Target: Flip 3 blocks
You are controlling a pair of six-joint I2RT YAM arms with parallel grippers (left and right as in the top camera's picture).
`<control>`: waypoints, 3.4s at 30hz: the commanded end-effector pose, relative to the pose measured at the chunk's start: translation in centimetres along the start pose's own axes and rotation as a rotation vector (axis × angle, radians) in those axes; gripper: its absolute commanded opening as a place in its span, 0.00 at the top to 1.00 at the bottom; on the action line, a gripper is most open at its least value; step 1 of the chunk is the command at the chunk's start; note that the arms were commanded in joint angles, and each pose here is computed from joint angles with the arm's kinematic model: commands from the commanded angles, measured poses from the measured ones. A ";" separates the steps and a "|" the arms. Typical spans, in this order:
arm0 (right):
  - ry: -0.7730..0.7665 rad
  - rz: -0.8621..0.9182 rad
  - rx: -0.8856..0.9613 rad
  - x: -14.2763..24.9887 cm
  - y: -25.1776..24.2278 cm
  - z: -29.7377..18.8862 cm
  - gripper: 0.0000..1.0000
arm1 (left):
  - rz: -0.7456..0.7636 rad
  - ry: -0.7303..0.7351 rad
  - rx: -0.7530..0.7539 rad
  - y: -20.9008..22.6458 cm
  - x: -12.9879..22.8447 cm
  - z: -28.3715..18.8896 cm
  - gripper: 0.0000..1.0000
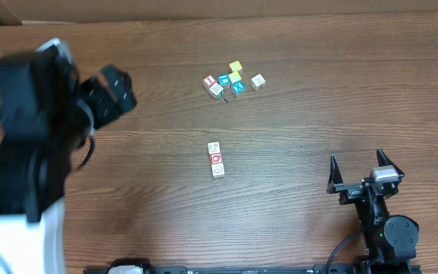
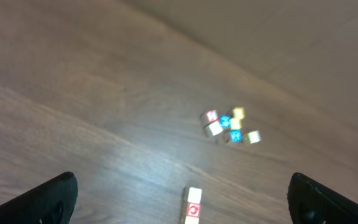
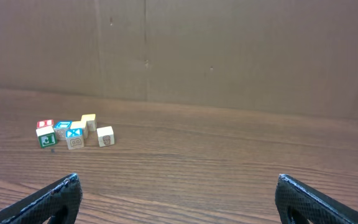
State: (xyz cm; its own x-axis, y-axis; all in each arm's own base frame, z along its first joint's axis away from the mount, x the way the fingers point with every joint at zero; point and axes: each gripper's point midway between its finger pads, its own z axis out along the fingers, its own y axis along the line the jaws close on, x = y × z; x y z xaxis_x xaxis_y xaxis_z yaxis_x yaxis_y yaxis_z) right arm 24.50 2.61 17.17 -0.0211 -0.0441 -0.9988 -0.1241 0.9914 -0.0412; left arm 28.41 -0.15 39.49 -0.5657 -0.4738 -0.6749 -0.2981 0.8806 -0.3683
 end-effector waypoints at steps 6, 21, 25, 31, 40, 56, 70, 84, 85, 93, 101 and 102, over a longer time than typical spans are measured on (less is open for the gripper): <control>-0.005 -0.008 -0.003 0.1 0.1 0.0 0.00 | 0.065 -0.055 0.030 3.0 6.4 -4.7 0.00; -0.005 -0.008 -0.003 0.1 0.1 0.0 0.00 | 0.027 -0.508 0.171 7.8 11.4 -4.1 0.00; -0.005 -0.008 -0.003 0.1 0.1 0.0 0.00 | 0.010 -0.762 0.329 5.9 8.8 -5.4 0.00; -0.005 -0.008 -0.003 0.1 0.1 0.0 0.00 | -0.003 -1.063 0.522 4.4 7.0 -6.7 0.00; -0.005 -0.008 -0.003 0.1 0.1 0.0 0.00 | 0.002 -1.034 0.511 5.6 9.6 0.1 0.00; -0.005 -0.008 -0.003 0.1 0.1 0.0 0.00 | 0.244 -0.593 0.192 10.1 18.1 12.3 0.00; -0.005 -0.008 -0.003 0.1 0.1 0.0 0.00 | 0.396 -0.592 0.192 9.5 18.5 12.3 0.00; -0.005 -0.008 -0.003 0.1 0.1 0.0 0.00 | 0.396 -0.592 0.192 9.5 18.5 12.3 0.00; -0.005 -0.008 -0.003 0.1 0.1 0.0 0.00 | 0.396 -0.592 0.192 9.5 18.5 12.3 0.00; -0.005 -0.008 -0.003 0.1 0.1 0.0 0.00 | 0.396 -0.591 0.192 9.5 18.5 12.3 0.00; -0.005 -0.008 -0.003 0.1 0.1 0.0 0.00 | 0.396 -0.592 0.192 9.5 18.5 12.3 0.00; -0.005 -0.008 -0.003 0.1 0.1 0.0 0.00 | 0.396 -0.592 0.192 9.5 18.5 12.3 0.00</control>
State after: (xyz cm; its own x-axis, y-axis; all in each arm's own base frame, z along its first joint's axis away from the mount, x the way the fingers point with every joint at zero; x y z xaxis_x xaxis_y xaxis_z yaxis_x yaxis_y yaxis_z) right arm 24.49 2.61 17.15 -0.0214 -0.0476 -0.9986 -0.1245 0.9912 -0.0446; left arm 24.63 -0.34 15.58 -0.0810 -0.1161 -0.9899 -0.0073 0.9932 -0.1159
